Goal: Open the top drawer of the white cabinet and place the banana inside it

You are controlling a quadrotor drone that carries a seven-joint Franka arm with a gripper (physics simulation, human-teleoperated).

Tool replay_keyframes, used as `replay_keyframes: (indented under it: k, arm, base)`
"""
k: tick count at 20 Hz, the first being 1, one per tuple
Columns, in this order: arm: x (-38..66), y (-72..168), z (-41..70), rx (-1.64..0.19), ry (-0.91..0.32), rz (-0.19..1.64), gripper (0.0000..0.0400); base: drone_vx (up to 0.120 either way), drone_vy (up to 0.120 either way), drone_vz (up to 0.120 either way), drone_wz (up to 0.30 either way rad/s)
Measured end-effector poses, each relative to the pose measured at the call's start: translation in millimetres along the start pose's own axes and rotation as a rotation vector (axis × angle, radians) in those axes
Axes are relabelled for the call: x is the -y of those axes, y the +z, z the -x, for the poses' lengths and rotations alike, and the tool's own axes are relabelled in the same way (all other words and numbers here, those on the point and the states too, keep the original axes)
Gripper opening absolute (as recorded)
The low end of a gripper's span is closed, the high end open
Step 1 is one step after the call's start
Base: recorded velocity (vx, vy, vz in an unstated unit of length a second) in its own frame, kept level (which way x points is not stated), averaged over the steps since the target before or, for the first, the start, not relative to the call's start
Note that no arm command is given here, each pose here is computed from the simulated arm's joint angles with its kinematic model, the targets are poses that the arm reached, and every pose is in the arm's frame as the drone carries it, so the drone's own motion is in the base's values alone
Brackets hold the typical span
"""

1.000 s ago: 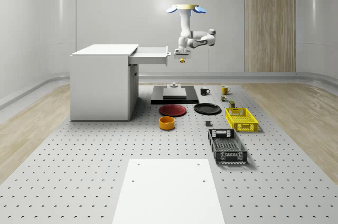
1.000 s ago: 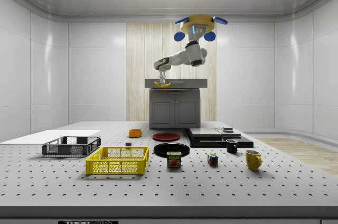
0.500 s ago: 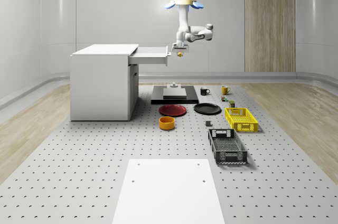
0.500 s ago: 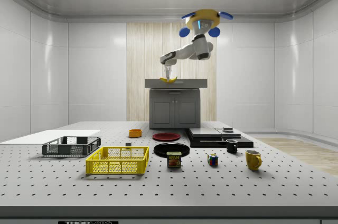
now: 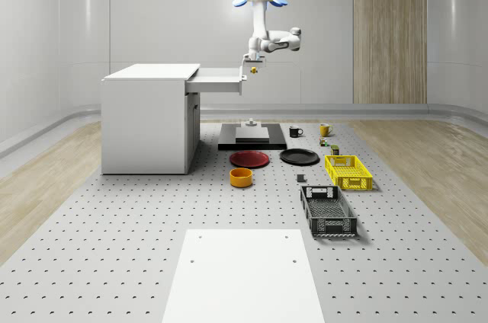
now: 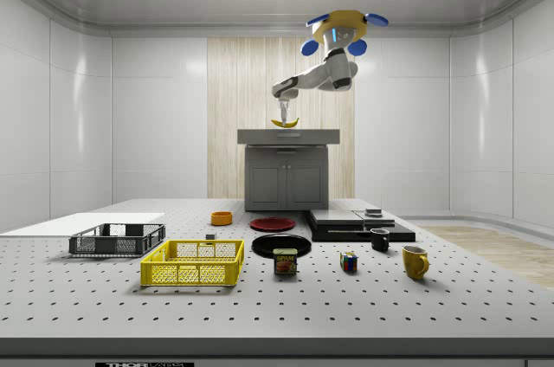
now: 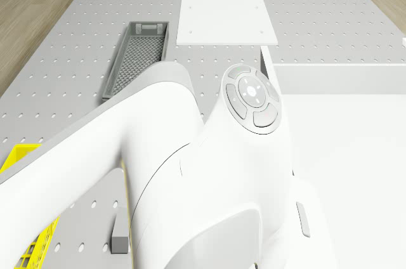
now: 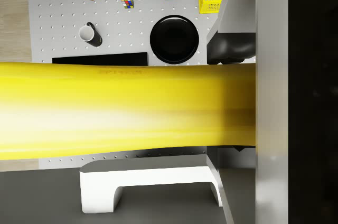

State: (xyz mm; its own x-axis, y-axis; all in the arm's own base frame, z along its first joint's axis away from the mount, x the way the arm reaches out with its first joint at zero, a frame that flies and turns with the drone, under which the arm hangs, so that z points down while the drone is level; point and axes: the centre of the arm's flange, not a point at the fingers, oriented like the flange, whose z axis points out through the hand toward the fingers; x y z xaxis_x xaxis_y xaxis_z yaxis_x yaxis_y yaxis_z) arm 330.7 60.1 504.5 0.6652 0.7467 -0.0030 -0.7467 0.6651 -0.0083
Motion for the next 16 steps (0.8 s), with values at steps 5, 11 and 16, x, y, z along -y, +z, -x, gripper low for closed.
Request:
replay_keyframes:
  k: [5, 11, 16]
  arm:
    - [0.0, 0.0, 0.0, 0.0, 0.0, 0.0, 0.0193]
    - [0.0, 0.0, 0.0, 0.0, 0.0, 0.0, 0.0193]
    - [0.0, 0.0, 0.0, 0.0, 0.0, 0.0, 0.0193]
  base:
    - [-0.12, -0.12, 0.12, 0.0]
    - [-0.047, -0.12, 0.027, 0.0]
    - [0.0, -0.12, 0.0, 0.0]
